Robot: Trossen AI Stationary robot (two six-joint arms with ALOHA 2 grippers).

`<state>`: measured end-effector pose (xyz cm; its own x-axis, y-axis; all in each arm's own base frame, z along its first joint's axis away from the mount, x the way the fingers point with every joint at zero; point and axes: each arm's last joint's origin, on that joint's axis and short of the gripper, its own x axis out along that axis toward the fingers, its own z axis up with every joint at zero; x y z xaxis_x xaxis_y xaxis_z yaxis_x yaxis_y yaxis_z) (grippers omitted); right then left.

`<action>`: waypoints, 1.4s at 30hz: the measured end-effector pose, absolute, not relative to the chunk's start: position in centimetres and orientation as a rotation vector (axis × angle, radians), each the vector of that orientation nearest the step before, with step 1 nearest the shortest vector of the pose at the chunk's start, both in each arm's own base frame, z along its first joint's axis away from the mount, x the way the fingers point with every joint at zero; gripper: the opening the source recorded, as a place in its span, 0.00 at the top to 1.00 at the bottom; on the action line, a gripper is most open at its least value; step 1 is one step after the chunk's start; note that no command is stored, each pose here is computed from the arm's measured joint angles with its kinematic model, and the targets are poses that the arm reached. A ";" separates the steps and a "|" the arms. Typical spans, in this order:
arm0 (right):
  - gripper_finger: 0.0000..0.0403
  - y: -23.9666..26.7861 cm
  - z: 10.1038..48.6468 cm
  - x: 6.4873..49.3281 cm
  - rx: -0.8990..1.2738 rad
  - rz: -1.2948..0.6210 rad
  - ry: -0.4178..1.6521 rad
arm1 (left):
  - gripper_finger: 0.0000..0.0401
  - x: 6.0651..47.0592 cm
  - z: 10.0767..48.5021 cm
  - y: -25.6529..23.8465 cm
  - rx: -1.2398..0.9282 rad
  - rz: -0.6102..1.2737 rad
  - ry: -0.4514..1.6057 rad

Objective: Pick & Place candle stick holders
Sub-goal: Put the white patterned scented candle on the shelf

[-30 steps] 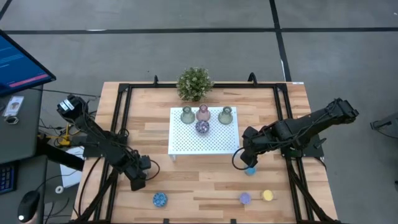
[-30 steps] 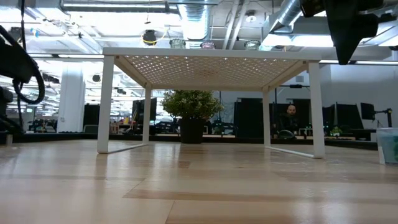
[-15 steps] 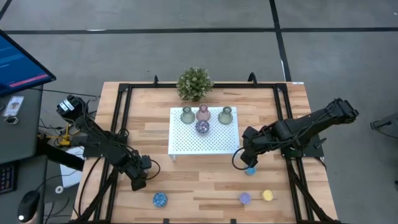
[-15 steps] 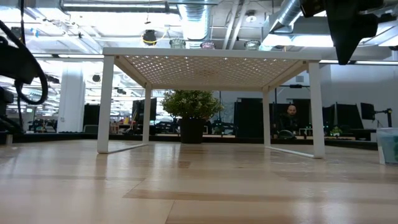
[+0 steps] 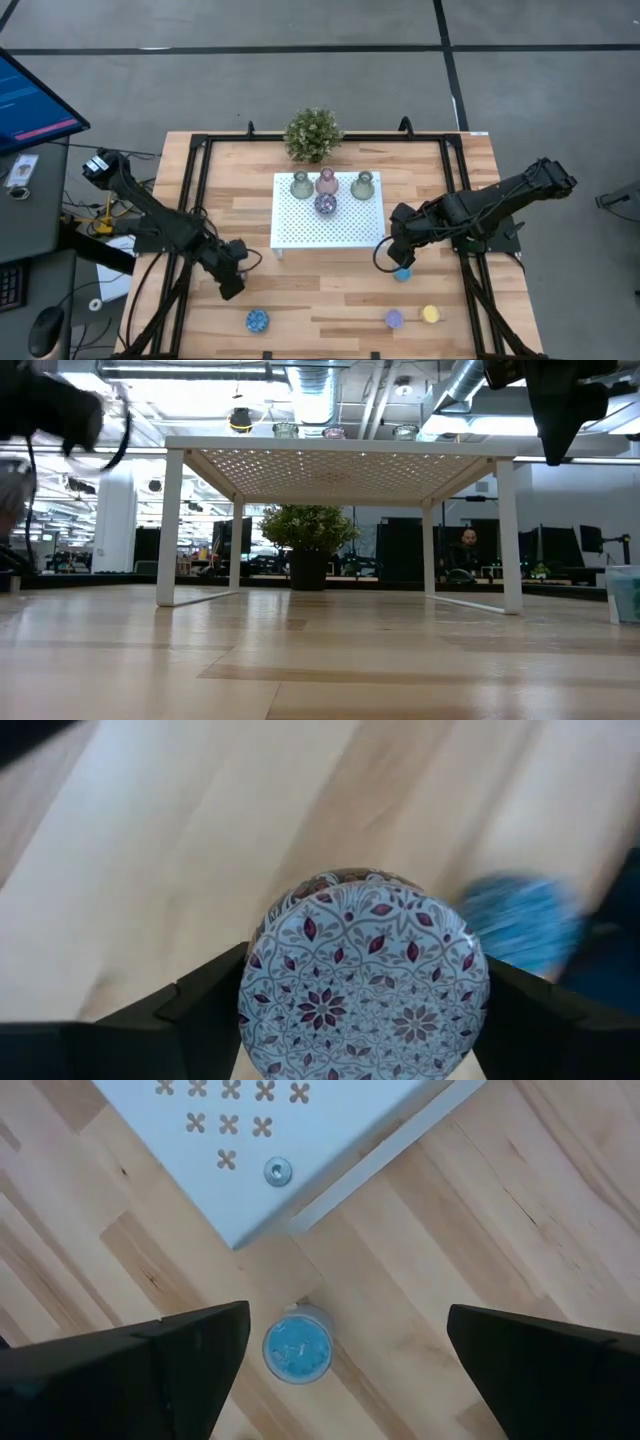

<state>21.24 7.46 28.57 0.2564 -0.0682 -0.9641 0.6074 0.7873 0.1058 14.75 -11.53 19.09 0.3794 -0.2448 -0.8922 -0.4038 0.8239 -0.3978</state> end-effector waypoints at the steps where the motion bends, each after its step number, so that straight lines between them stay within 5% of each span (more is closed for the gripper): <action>1: 0.18 7.5 28.6 21.2 0.517 -0.489 1.239 | 0.24 15.0 19.9 -11.3 -0.661 0.100 1.170; 13: 0.18 7.4 28.6 21.2 0.495 -0.472 1.245 | 0.24 16.1 29.6 -8.8 -0.873 -0.009 0.818; 22: 0.18 7.5 28.6 21.2 0.485 -0.441 1.264 | 0.24 17.7 35.5 -5.1 -0.767 0.092 0.522; 31: 0.18 7.4 28.6 21.2 0.468 -0.429 1.268 | 0.24 21.6 33.6 -1.5 -0.663 0.299 0.576; 42: 0.18 7.2 28.9 20.7 0.481 -0.414 1.282 | 0.24 24.9 30.0 -0.2 -0.706 0.322 0.776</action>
